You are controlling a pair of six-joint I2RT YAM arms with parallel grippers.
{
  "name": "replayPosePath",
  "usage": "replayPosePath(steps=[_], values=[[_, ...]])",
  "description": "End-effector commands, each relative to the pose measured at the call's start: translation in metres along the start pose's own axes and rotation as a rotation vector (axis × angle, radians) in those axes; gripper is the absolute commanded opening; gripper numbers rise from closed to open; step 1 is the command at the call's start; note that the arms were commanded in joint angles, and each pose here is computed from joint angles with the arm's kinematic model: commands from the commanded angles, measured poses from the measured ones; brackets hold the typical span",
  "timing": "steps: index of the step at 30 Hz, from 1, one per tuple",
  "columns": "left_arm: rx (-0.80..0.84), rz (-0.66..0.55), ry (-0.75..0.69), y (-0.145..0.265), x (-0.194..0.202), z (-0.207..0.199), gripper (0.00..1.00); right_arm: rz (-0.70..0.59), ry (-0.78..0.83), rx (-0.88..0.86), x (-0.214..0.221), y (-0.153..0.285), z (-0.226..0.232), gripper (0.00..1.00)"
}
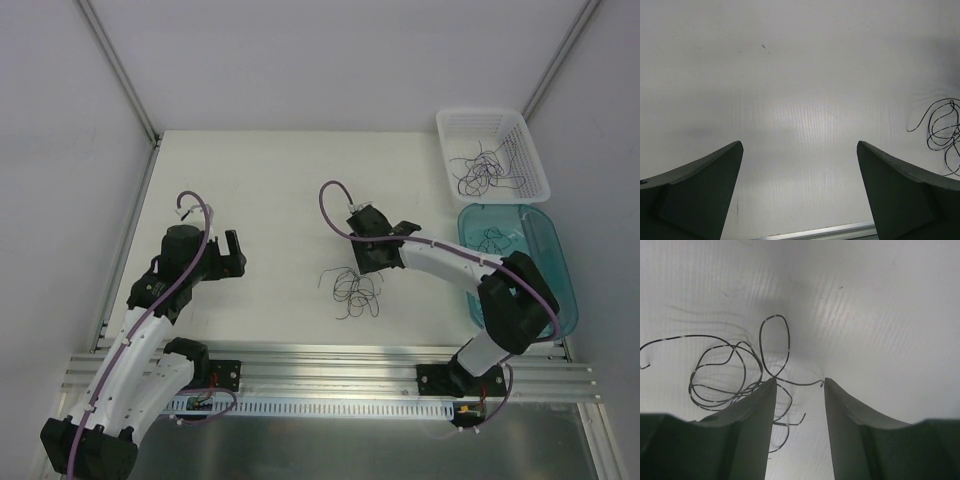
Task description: Untangle the cables
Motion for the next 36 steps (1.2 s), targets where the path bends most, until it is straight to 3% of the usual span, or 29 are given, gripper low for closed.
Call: replayPosePath(steps=[1,8,13,21,24,26,31,36], values=[[0.019,-0.019,-0.024,-0.003,-0.004,-0.001,0.99,-0.025,0.039,-0.035,-0.019,-0.012,0.014,0.46],[0.042,-0.018,-0.027,-0.002,-0.004,-0.005,0.99,-0.007,0.061,-0.092,-0.022,-0.024,0.028,0.37],[0.043,-0.015,-0.029,-0.003,-0.004,-0.005,0.99,-0.006,0.092,-0.189,-0.021,-0.02,0.043,0.42],[0.042,-0.016,-0.029,-0.002,-0.003,-0.004,0.99,-0.026,0.063,-0.194,-0.029,-0.025,0.048,0.45],[0.046,-0.013,-0.03,-0.003,-0.003,-0.005,0.99,-0.016,0.04,-0.167,-0.028,-0.03,0.047,0.4],[0.051,-0.012,-0.029,-0.003,-0.003,-0.006,0.99,-0.017,0.041,-0.141,-0.028,-0.033,0.043,0.32],[0.09,-0.008,-0.034,-0.002,-0.003,-0.012,0.99,-0.072,0.091,-0.089,-0.04,-0.011,0.033,0.01],[0.186,-0.013,-0.052,-0.002,-0.004,-0.026,0.99,-0.216,0.163,-0.089,-0.09,0.073,0.031,0.01]])
Point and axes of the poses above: each gripper's point midway between its finger pads, its own y axis back along the fingers, its own z axis along the line the jaws close on, x = y × z, the point moved 2 cm from there along y, back along the fingers, and after that the axes turned 5 degrees about -y, right-handed, at the moved point
